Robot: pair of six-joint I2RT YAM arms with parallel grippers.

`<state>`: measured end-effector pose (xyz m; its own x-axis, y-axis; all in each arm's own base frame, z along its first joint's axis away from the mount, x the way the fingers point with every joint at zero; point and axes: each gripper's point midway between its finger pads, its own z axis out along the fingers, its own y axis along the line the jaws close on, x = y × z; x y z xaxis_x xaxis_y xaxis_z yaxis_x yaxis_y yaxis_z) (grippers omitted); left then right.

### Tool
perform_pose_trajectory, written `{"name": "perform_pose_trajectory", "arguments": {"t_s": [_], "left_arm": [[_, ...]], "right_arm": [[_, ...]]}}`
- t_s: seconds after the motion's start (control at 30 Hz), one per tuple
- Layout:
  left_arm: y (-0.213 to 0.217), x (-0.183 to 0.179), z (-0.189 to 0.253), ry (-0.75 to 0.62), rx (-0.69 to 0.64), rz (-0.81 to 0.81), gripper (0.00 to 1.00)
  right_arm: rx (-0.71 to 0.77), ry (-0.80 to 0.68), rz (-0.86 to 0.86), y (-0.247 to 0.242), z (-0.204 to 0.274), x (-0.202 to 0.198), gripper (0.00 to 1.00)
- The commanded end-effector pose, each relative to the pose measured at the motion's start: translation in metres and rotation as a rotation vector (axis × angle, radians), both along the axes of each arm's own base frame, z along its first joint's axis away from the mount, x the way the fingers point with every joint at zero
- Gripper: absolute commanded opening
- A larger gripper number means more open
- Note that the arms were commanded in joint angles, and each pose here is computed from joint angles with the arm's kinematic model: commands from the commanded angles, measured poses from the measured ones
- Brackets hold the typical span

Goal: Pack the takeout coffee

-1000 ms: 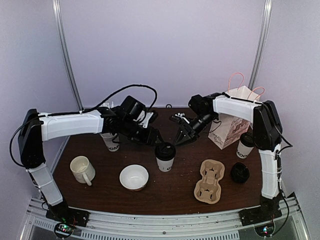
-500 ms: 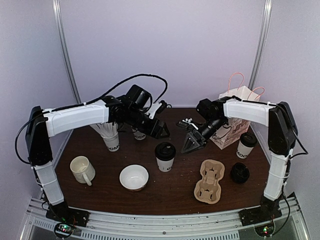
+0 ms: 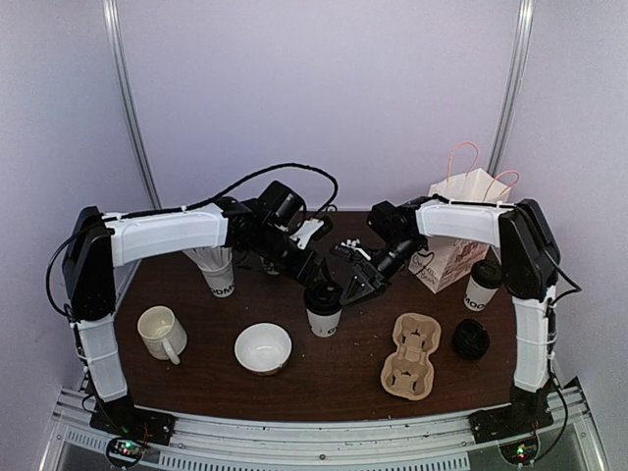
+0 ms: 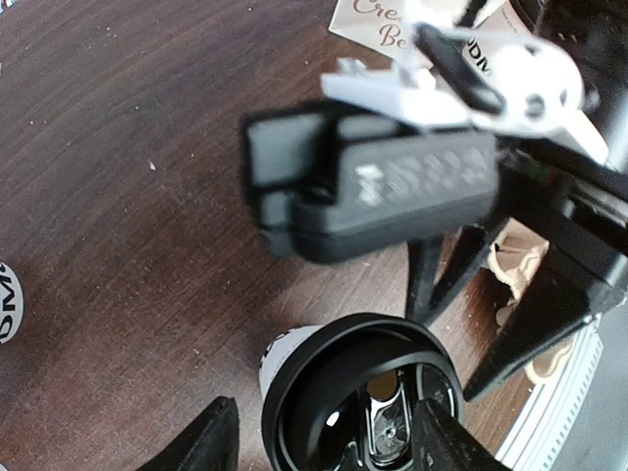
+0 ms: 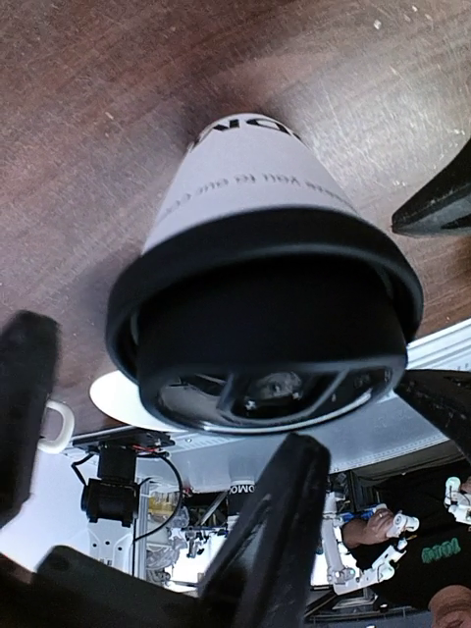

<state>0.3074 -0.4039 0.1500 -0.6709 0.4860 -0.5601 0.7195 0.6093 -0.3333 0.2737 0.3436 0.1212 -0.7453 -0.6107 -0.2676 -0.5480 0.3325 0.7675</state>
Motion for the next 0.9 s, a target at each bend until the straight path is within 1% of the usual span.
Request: {"name": "perform_pose_trajectory", "arguments": {"t_s": [0.0,0.2,0.33,0.43,0.57,0.67,0.73,0.8,0.87], "left_arm": [[0.006,-0.003,0.003,0.01,-0.006,0.021,0.6],[0.012,-0.013,0.003,0.056,-0.009,0.036,0.56],[0.017,-0.019,-0.001,0.077,-0.004,0.048,0.53],[0.017,-0.018,0.003,0.07,-0.015,0.056,0.53],[0.017,-0.014,0.014,0.046,-0.028,0.069,0.57],[0.021,-0.014,0.026,0.031,-0.038,0.093,0.6],[0.03,-0.012,0.037,-0.002,-0.037,0.134,0.6],[0.045,-0.005,0.043,-0.037,-0.021,0.206,0.6],[0.052,-0.001,0.044,-0.029,-0.024,0.248,0.54]], "right_arm": [[-0.012,-0.002,-0.03,0.002,0.001,0.02,0.47],[-0.013,-0.013,-0.083,-0.006,0.002,0.05,0.47],[-0.029,-0.024,-0.098,-0.01,-0.001,0.058,0.47],[-0.037,-0.023,-0.096,-0.01,-0.004,0.058,0.47],[-0.033,-0.032,-0.09,-0.013,0.001,0.056,0.48],[-0.03,-0.049,-0.098,-0.019,0.009,0.056,0.52],[-0.031,-0.05,-0.104,-0.025,0.012,0.051,0.53],[-0.025,-0.054,-0.104,-0.029,0.015,0.044,0.54],[-0.004,-0.047,-0.101,-0.031,0.019,0.035,0.56]]}}
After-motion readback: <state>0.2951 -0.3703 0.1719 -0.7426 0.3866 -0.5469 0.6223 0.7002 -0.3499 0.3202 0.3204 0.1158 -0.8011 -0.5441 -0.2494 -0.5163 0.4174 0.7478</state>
